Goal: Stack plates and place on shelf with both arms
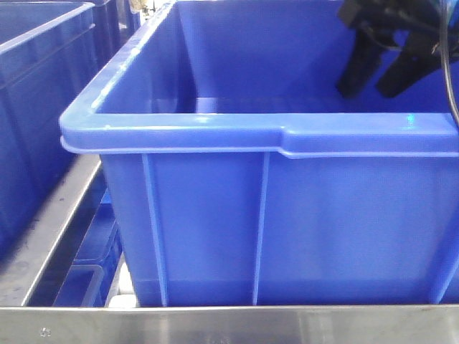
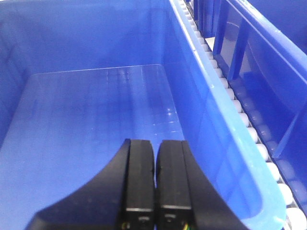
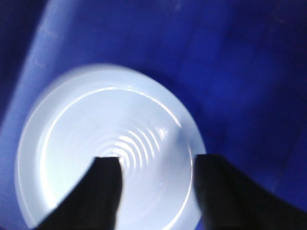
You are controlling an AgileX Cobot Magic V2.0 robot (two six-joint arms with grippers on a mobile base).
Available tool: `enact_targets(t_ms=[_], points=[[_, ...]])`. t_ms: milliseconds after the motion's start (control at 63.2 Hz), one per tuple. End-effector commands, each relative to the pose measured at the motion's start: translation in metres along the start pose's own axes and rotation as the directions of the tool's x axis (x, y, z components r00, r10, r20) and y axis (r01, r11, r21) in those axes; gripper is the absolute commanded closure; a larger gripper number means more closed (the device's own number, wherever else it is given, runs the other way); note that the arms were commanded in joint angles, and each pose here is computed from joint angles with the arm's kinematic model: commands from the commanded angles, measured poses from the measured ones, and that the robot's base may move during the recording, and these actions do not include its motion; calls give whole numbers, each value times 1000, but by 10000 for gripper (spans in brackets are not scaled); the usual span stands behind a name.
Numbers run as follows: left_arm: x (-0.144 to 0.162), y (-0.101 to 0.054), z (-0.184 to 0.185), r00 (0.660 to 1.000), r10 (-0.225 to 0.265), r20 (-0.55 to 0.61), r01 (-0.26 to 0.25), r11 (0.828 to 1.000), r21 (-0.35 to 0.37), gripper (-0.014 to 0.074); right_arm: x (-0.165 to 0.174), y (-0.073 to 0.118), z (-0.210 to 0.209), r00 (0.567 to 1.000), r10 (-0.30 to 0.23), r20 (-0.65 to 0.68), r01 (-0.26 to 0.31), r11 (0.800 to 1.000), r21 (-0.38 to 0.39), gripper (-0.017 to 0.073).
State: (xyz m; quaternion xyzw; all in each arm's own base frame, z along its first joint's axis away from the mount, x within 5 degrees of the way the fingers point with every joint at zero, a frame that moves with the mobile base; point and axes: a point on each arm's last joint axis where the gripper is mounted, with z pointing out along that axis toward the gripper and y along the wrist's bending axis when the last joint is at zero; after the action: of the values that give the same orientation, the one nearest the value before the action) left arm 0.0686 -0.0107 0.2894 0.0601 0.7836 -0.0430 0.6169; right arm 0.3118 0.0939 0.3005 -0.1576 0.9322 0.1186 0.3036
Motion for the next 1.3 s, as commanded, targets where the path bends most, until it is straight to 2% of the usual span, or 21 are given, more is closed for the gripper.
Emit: enact_targets(t_ms=[0, 174, 269, 506, 696, 996, 1186, 1281], points=[[-17, 0, -3, 994, -13, 110, 12, 1000, 6, 510, -18, 4, -26, 993, -11, 118, 11, 1000, 1, 28], [-17, 0, -3, 994, -13, 110, 12, 1000, 6, 510, -23, 7, -46, 983, -22, 180, 21, 1000, 5, 97], [-17, 0, -3, 994, -13, 110, 12, 1000, 6, 510, -23, 11, -65, 974, -31, 226, 30, 1000, 8, 183], [-17, 0, -3, 994, -13, 110, 12, 1000, 6, 510, -7, 23, -131, 918, -64, 392, 58, 998, 28, 522], [-17, 0, -3, 994, -13, 110, 12, 1000, 6, 510, 37, 29, -168, 863, -86, 498, 66, 996, 58, 503], [-17, 0, -3, 994, -13, 112, 12, 1000, 6, 510, 133, 35, -198, 725, -109, 680, 58, 993, 98, 503], [-17, 0, -3, 994, -13, 112, 12, 1000, 6, 510, 182, 35, -202, 647, -166, 744, 72, 985, 158, 503], [-17, 0, -3, 994, -13, 112, 12, 1000, 6, 510, 206, 35, -203, 588, -197, 784, 74, 979, 191, 503]])
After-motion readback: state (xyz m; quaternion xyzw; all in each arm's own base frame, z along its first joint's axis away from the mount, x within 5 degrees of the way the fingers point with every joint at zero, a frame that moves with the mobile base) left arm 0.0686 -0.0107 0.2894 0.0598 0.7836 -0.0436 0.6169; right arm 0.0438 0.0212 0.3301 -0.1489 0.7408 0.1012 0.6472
